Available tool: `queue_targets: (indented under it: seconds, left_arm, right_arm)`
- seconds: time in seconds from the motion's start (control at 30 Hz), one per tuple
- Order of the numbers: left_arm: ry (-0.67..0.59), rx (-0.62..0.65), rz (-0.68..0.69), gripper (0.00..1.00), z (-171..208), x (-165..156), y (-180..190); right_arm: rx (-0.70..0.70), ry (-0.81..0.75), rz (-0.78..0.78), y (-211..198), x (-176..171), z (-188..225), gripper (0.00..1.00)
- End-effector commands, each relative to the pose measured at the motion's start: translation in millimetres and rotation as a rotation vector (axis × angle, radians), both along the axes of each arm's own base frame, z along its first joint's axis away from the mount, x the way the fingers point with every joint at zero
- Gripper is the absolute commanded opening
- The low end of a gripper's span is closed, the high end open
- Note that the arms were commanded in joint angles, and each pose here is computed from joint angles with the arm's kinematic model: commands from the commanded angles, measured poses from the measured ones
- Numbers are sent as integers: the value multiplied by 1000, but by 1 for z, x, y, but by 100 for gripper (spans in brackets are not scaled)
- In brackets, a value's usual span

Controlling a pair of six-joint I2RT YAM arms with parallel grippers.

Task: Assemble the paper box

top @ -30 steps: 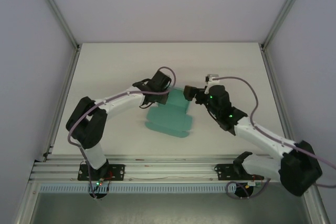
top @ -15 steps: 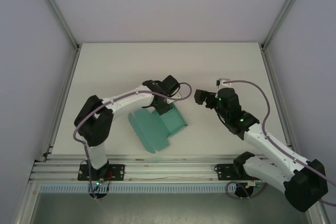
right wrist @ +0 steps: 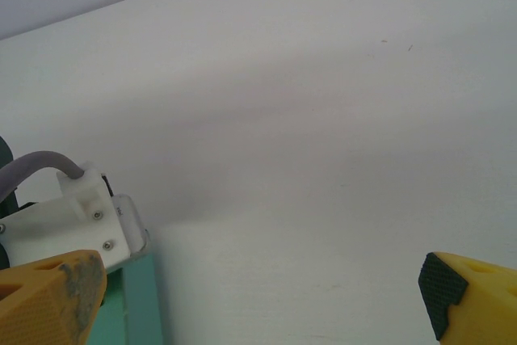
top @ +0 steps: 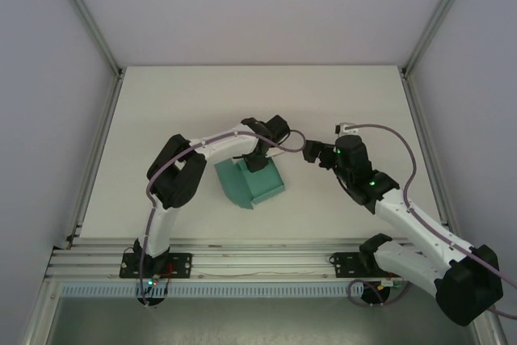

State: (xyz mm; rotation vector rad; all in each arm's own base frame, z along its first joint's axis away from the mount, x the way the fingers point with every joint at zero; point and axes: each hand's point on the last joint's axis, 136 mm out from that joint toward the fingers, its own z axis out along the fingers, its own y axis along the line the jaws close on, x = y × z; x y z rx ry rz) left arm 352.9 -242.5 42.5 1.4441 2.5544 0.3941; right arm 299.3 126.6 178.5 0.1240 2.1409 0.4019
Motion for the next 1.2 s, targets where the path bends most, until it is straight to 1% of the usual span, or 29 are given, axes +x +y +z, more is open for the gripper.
queue_targets:
  seconds: [0.0,0.17,0.4,0.5,0.63,0.73,0.83,0.9,1.0,1.07,1.1,1.17]
  left_arm:
    - [-3,-5,-36,51,16,0,-3]
    - [-8,-48,-54,58,28,-2,-8]
    - [-25,-97,-61,59,37,4,-14]
    - [-23,-144,-44,59,43,10,-17]
    - [-6,-154,-34,52,37,16,-15]
    - [52,-168,-35,51,26,15,-16]
    - [80,-175,-23,50,16,17,-13]
    - [98,-177,-13,46,11,18,-11]
    - [144,-188,-3,46,3,15,-10]
    - [147,-183,5,46,-1,16,-7]
    - [145,-176,14,43,-4,17,-5]
    - [148,-149,25,33,-10,19,-1]
  right_arm:
    - [-9,3,18,0,-3,1,100]
    - [-15,4,48,2,-5,-1,100]
    - [-16,12,75,5,-7,-4,100]
    - [-19,12,86,6,-7,-7,100]
    - [-26,20,95,7,-6,-9,99]
    - [-32,23,105,8,-5,-10,100]
    - [-38,25,101,7,-4,-12,100]
    - [-42,28,102,7,-4,-13,100]
    - [-48,32,101,6,-3,-15,100]
    - [-49,35,99,6,-2,-16,100]
    - [-48,34,101,6,-1,-16,100]
    - [-45,36,107,7,-1,-18,100]
